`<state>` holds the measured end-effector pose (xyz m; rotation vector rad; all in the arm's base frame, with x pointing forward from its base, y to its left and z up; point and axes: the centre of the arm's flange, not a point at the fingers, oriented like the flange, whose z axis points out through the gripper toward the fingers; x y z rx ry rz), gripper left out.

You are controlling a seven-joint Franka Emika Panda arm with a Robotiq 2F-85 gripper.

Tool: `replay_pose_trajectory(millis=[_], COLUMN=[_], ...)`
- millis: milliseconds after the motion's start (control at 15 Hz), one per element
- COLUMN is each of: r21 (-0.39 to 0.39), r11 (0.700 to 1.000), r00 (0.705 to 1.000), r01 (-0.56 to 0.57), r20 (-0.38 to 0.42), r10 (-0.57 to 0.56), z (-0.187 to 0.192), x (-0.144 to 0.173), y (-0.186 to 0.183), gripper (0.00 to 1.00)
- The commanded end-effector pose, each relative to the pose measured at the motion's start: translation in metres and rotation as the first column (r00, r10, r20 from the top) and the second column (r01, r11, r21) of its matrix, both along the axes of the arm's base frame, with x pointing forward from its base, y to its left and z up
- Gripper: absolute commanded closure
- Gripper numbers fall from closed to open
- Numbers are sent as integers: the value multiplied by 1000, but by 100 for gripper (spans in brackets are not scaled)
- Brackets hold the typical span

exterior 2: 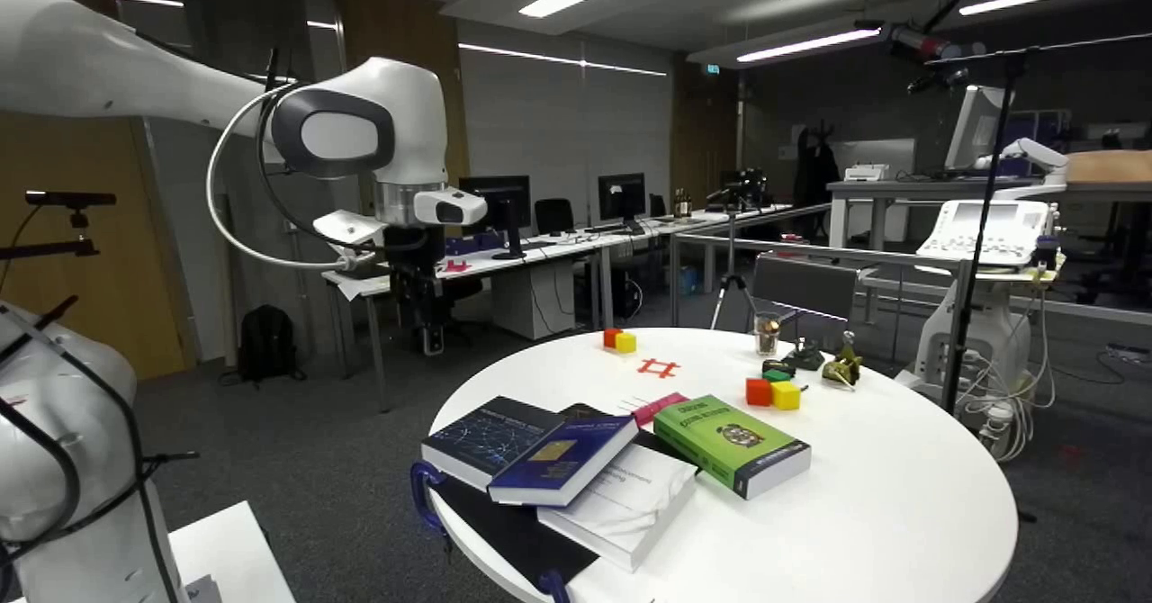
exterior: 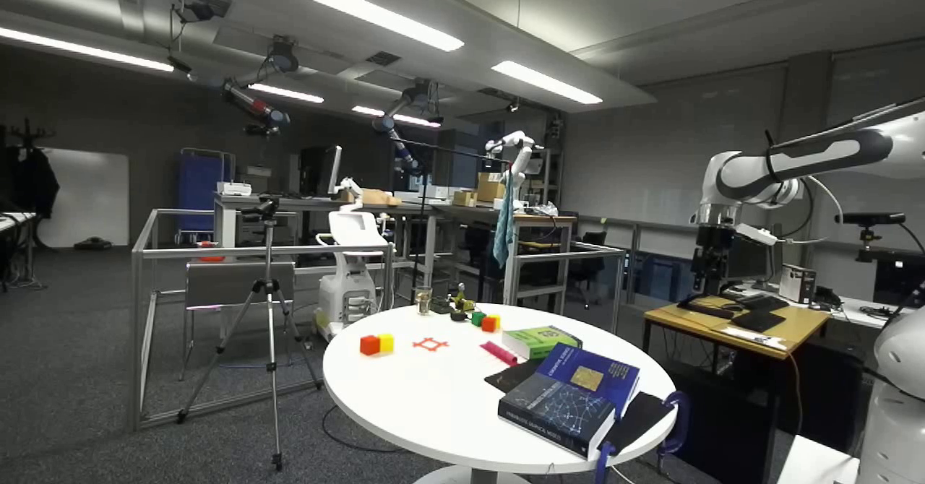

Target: Straighten the blue book and place it on top of the white book

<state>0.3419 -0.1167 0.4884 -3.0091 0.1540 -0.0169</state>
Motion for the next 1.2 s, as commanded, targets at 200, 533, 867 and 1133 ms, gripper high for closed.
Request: replay_pose_trajectory(millis=[200, 533, 867, 1133], r21=[68, 226, 326, 422], r11=[998, 972, 936, 882], r00=[1000, 994, 989, 976], r01=[-18, -63, -130, -210], r20=[-17, -75, -27, 45], r10=[19, 82, 146, 211], z=[1, 8, 11, 5], x=[10, 46, 84, 113], y=[-2, -21, -52, -67], gripper=[0, 0, 0, 0])
